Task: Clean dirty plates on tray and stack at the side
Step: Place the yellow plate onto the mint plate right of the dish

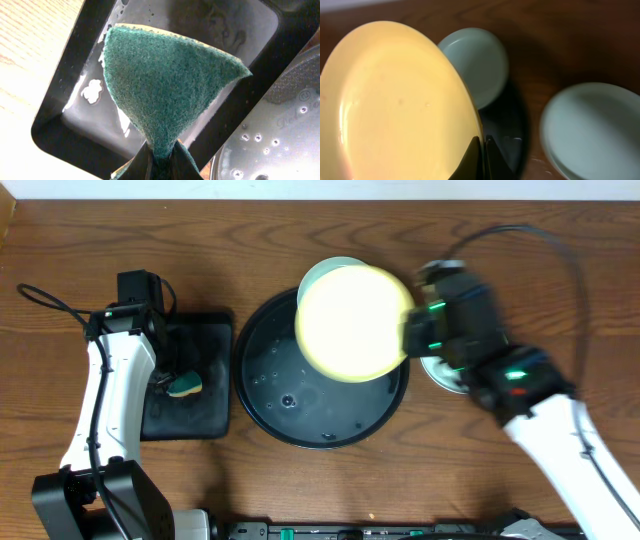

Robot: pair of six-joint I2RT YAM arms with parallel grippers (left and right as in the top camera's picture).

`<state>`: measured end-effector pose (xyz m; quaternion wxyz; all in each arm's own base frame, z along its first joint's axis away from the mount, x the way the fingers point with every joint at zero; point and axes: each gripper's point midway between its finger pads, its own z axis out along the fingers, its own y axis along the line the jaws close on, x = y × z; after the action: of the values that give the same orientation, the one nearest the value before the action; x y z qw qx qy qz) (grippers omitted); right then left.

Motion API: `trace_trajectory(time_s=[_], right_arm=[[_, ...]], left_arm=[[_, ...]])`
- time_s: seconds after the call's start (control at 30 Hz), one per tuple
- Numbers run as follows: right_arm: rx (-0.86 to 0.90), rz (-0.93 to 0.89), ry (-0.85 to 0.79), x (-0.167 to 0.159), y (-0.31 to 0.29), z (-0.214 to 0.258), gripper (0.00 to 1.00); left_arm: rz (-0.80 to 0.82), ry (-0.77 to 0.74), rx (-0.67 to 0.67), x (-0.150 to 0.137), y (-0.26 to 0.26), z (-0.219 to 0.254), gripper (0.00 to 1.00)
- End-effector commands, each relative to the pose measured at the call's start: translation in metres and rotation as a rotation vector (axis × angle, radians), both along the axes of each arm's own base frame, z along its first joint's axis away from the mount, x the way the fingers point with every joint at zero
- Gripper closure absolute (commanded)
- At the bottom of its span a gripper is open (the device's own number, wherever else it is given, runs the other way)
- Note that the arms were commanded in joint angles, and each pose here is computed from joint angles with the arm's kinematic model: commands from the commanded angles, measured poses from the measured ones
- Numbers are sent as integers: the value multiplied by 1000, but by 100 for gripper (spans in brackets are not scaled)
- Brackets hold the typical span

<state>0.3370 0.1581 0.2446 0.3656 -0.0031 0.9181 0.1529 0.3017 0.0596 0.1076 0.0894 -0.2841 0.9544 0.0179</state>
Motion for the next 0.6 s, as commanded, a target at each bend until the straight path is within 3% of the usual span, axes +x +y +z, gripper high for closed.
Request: trace_trajectory(time_s=[0.0,0.23,0.57], right_arm=[[90,-130,64,3,-50,6,99],[-52,-445,269,-12,-175,-41,99],[-154,-451,527,-8,-213,-124,99]], left_arm=[[11,-14,6,3,3,4,92],[11,-15,6,3,3,4,92],[11,-15,6,3,3,4,92]])
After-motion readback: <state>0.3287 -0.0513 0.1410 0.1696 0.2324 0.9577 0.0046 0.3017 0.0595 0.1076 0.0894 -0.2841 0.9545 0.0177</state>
